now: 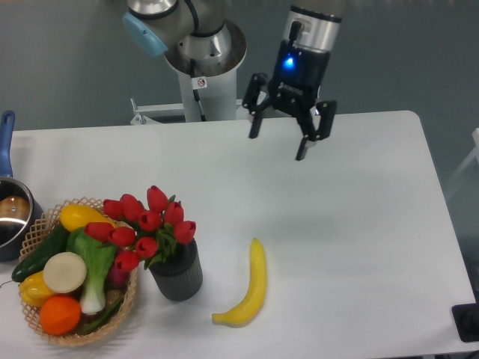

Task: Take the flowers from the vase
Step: 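Lower the open gripper down to the tulip stems above the black vase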

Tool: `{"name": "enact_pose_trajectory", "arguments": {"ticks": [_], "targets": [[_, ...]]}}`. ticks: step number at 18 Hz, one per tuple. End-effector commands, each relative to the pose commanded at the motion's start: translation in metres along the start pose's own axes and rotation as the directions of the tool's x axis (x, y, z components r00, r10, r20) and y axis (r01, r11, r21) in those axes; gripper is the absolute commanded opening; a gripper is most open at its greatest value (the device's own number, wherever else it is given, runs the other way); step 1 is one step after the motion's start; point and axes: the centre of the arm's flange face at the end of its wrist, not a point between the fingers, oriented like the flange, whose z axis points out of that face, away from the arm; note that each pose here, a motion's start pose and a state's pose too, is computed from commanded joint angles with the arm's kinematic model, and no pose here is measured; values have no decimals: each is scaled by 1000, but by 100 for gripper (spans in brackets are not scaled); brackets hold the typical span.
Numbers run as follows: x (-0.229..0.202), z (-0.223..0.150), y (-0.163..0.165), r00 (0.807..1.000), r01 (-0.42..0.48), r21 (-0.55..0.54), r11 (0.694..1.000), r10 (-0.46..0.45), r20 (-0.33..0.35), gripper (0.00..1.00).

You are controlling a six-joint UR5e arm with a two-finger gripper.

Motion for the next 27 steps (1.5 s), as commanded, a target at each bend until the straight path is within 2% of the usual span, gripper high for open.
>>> {"name": "enact_pose_trajectory", "arguments": {"ticks": [3, 10, 12, 14, 17, 24, 27], "targets": [[18, 23, 9, 1000, -18, 30, 999, 19, -17, 100], [38, 48, 26, 998, -17, 32, 999, 19, -57, 100], [42, 57, 20, 996, -20, 67, 998, 25, -86, 100], [38, 72, 21, 992, -4, 124, 992, 20, -124, 100], [37, 85, 16, 989, -11, 194, 981, 39, -142, 100], [26, 93, 13, 988, -13, 208, 978, 44, -146, 100], [11, 112, 13, 984, -12, 209, 978, 48, -170, 100]]}}
